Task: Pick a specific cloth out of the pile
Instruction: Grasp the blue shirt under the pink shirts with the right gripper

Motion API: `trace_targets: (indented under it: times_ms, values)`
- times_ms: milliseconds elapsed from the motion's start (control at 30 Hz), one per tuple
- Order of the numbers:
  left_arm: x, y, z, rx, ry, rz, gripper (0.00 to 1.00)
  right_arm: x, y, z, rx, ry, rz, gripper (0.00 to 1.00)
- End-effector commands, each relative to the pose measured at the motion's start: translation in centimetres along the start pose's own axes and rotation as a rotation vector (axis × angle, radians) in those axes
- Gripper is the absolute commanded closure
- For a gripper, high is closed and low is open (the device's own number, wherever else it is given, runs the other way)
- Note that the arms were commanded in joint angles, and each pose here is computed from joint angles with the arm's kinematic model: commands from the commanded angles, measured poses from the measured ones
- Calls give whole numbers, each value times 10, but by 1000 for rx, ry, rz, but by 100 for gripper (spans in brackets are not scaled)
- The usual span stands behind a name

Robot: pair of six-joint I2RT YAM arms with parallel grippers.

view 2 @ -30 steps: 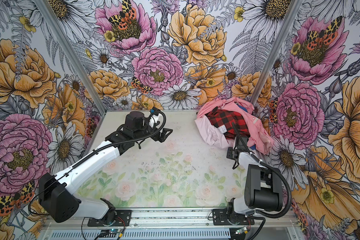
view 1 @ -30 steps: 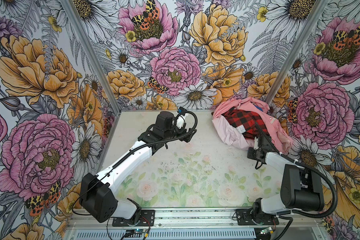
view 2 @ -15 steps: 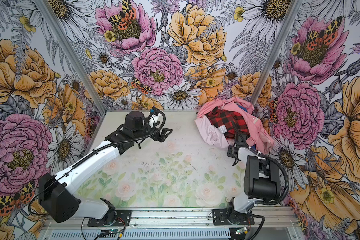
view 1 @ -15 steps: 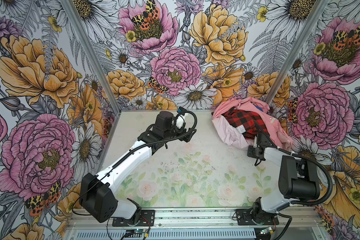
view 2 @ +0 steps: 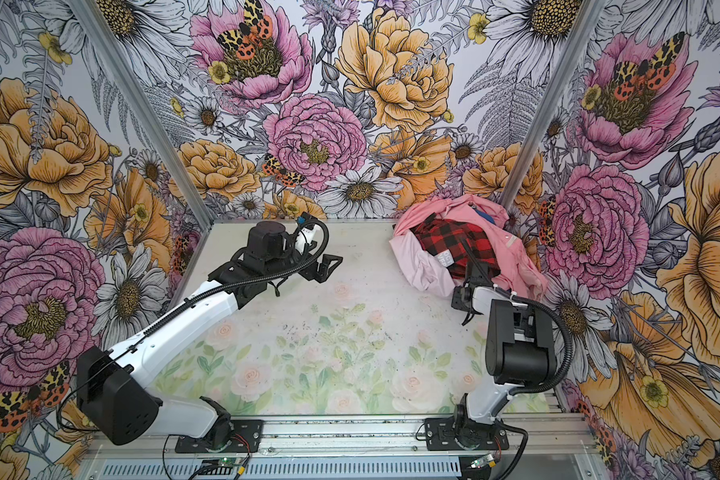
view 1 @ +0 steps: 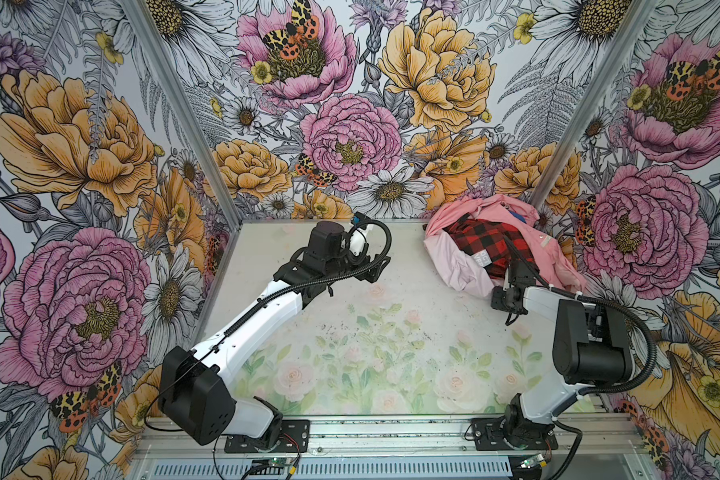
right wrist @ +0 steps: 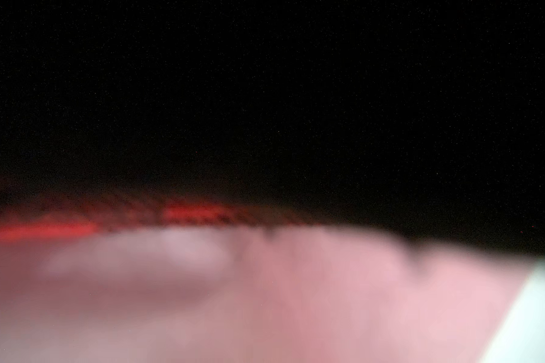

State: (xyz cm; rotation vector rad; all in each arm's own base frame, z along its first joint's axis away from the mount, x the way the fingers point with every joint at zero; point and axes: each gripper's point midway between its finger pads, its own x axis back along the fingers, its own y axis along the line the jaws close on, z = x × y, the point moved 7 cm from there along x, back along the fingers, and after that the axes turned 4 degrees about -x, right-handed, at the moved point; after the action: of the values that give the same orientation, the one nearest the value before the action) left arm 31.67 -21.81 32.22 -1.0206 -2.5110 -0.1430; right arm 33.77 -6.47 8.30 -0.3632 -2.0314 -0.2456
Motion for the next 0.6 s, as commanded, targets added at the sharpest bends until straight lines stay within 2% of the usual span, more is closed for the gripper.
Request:
trace_targets:
  times_ms: [0, 133, 200, 367, 467, 567]
  values:
    - [1, 1, -4, 5, -27, 9, 1, -2, 7, -10, -14, -26, 2, 62]
    - [2, 1, -4, 9, -30, 13, 1, 5, 7, -12, -6, -49, 19, 72]
    - [2, 1, -5, 13, -31, 16, 1, 10, 5, -13, -6, -69, 26, 81]
    - [4, 2, -7, 17, -38, 14, 1, 24, 2, -13, -13, -110, 33, 89]
    - [5, 2, -7, 18, -39, 14, 1, 35, 0, -12, -17, -141, 39, 99]
    - [7, 1, -8, 20, -44, 16, 1, 46, -2, -13, -16, -179, 43, 100]
